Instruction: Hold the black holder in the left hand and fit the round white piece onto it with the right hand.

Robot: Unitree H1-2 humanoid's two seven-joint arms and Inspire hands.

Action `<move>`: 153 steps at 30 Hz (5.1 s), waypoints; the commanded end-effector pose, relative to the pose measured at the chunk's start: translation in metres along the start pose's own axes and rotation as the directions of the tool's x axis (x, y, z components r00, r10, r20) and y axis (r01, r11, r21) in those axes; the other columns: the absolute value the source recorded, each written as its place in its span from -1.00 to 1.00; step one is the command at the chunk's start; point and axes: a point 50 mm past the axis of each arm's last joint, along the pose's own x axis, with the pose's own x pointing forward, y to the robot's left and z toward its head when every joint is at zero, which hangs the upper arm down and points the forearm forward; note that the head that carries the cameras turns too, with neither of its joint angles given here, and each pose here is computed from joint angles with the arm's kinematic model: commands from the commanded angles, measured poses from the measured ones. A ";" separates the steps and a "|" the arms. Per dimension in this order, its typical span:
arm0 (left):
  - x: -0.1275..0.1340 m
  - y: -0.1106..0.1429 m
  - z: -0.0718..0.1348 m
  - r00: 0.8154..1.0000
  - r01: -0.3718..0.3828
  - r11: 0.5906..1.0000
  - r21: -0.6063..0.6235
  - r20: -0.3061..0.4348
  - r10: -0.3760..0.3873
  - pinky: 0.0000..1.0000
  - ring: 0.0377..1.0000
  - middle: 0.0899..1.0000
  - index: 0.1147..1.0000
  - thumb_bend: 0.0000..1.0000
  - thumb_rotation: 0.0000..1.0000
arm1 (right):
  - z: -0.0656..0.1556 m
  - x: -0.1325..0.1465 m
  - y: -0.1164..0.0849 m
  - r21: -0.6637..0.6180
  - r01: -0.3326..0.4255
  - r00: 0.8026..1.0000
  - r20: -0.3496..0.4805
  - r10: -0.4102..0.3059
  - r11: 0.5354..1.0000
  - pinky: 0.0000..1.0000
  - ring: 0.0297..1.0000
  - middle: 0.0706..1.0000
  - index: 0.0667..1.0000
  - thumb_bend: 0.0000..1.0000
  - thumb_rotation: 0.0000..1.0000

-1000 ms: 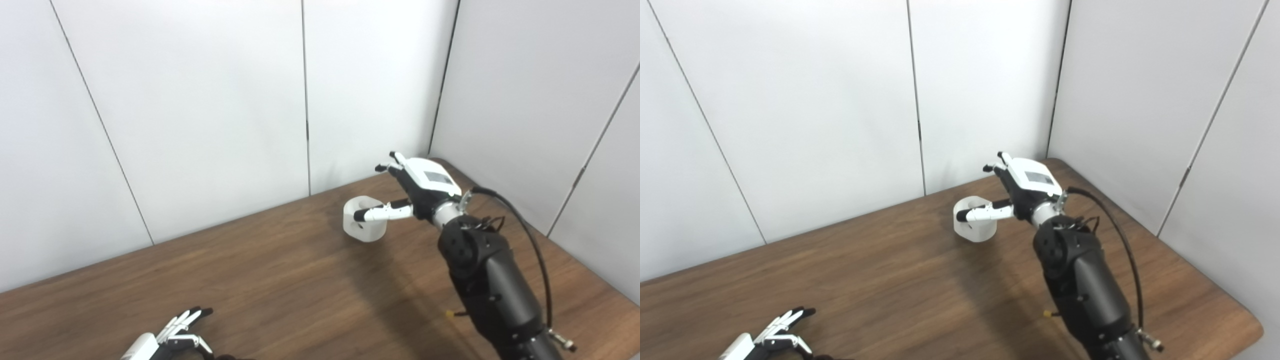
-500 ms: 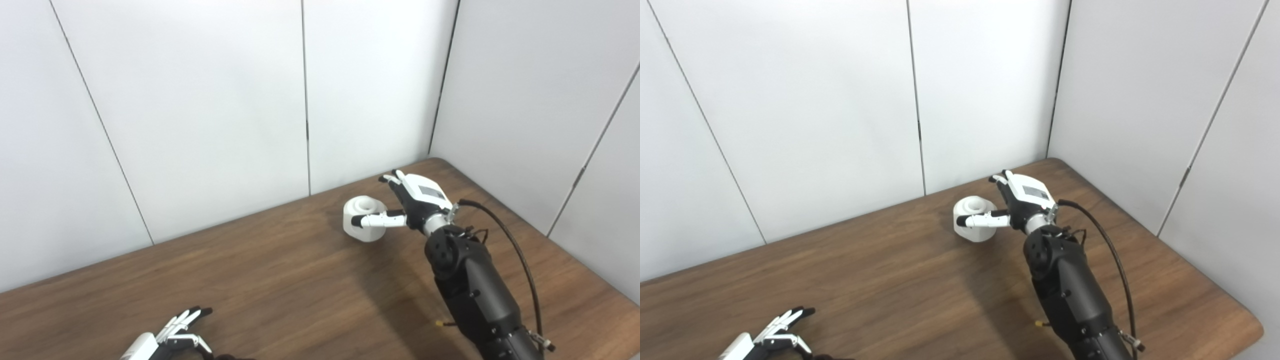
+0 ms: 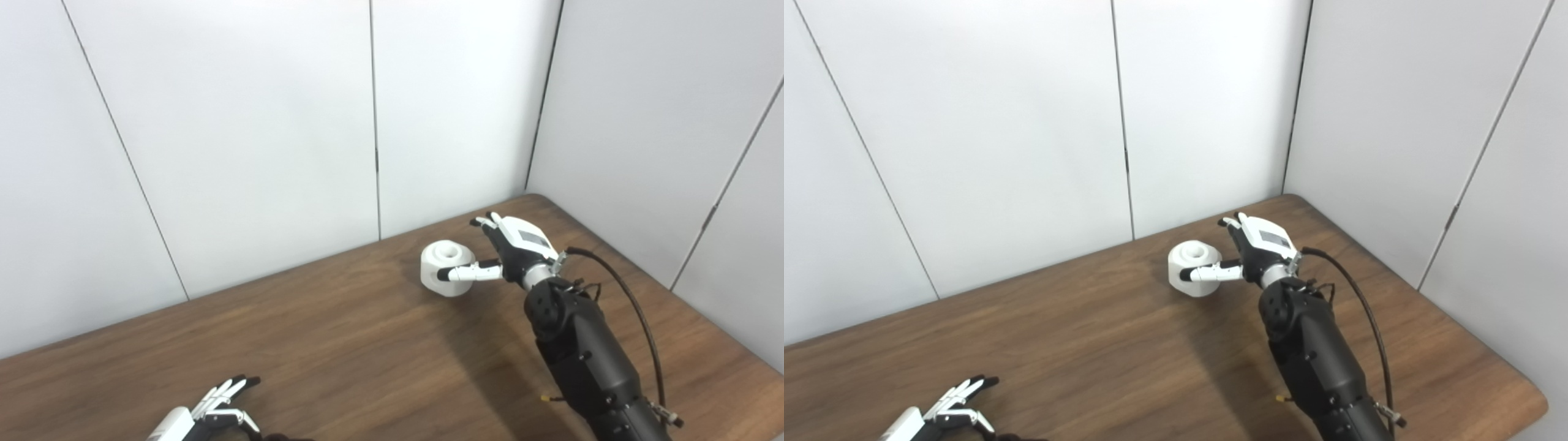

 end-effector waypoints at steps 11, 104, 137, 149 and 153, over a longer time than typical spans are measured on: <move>-0.065 -0.047 -0.043 0.961 0.154 0.987 -0.043 -0.224 -0.159 1.00 1.00 0.89 -0.17 0.04 -0.88 | 0.018 0.018 -0.022 -0.002 0.088 0.995 0.042 -0.088 0.996 0.63 0.88 1.00 0.73 1.00 0.24; -0.085 -0.046 -0.033 0.969 0.142 0.989 -0.037 -0.200 -0.146 1.00 1.00 0.90 -0.17 0.05 -0.88 | 0.036 0.035 0.051 0.019 0.378 0.926 0.011 -0.378 0.926 0.38 0.34 0.30 -0.11 0.03 -0.71; -0.053 -0.060 -0.008 0.975 0.092 0.995 0.046 -0.205 -0.081 1.00 1.00 0.85 -0.16 0.05 -0.88 | 0.139 -0.049 -0.019 0.192 0.009 0.923 0.376 -0.082 0.981 0.20 0.35 0.29 -0.12 0.04 -0.73; -0.029 -0.068 0.006 0.972 0.087 0.995 0.054 -0.222 -0.073 1.00 1.00 0.88 -0.17 0.05 -0.88 | 0.149 -0.078 -0.018 0.179 -0.129 0.860 0.509 0.021 0.975 0.27 0.39 0.34 -0.12 0.04 -0.73; -0.023 -0.067 0.009 0.970 0.085 0.995 0.049 -0.232 -0.072 1.00 1.00 0.88 -0.17 0.05 -0.88 | 0.153 -0.084 -0.017 0.179 -0.155 0.841 0.540 0.035 0.972 0.26 0.39 0.34 -0.12 0.04 -0.73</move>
